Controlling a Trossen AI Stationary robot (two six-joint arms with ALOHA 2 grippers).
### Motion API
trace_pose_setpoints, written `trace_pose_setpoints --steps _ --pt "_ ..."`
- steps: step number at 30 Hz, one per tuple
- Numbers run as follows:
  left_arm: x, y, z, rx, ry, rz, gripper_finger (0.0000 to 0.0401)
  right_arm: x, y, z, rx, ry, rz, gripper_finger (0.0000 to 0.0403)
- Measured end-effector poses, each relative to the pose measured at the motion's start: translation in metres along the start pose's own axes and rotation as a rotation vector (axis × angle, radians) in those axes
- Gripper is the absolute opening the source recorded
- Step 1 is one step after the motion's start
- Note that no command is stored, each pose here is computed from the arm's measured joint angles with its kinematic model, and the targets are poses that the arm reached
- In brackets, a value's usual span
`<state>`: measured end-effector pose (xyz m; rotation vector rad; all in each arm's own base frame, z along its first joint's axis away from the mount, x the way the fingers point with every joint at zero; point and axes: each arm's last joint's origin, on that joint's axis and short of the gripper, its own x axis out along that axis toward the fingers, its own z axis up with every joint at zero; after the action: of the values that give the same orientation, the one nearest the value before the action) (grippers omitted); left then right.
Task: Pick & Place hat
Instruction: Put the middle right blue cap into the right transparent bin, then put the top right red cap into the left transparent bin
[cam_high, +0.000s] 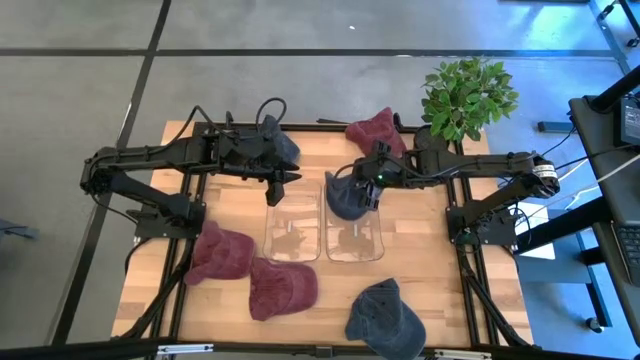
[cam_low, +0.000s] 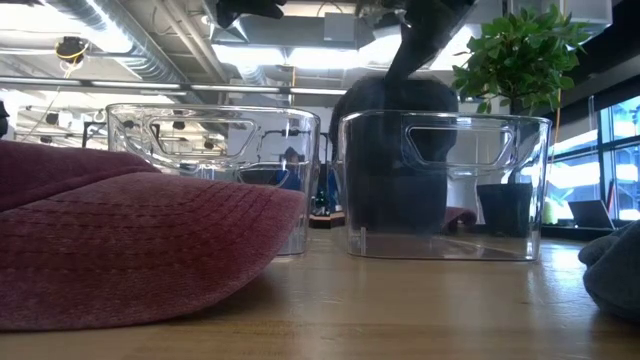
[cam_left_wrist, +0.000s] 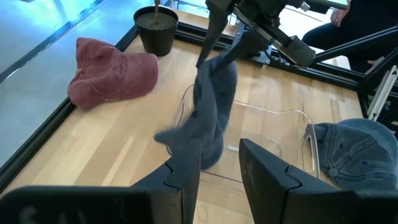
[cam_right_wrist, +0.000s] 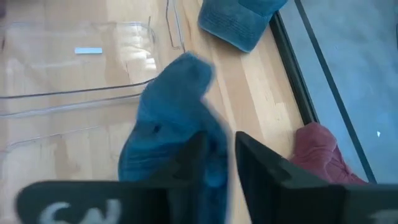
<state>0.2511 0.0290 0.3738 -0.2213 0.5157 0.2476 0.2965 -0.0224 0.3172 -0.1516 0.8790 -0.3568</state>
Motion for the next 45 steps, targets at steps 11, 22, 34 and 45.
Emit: trace_pose_setpoints --steps 11,22,34,45 --pt "0.0 0.0 0.0 0.0 0.0 0.0 0.0107 -0.032 -0.016 0.029 0.009 -0.114 -0.135 0.0161" --pt "0.0 0.002 -0.008 -0.046 0.08 0.028 0.0107 -0.08 -0.032 0.023 0.142 0.105 -0.096 0.0162" --pt "0.0 0.003 -0.008 -0.042 0.075 0.065 0.0107 -0.096 0.003 -0.018 0.311 0.253 -0.149 0.0162" --pt "0.0 0.003 -0.008 -0.042 0.074 0.071 0.0108 -0.064 0.043 -0.089 0.838 0.125 -0.24 0.0162"
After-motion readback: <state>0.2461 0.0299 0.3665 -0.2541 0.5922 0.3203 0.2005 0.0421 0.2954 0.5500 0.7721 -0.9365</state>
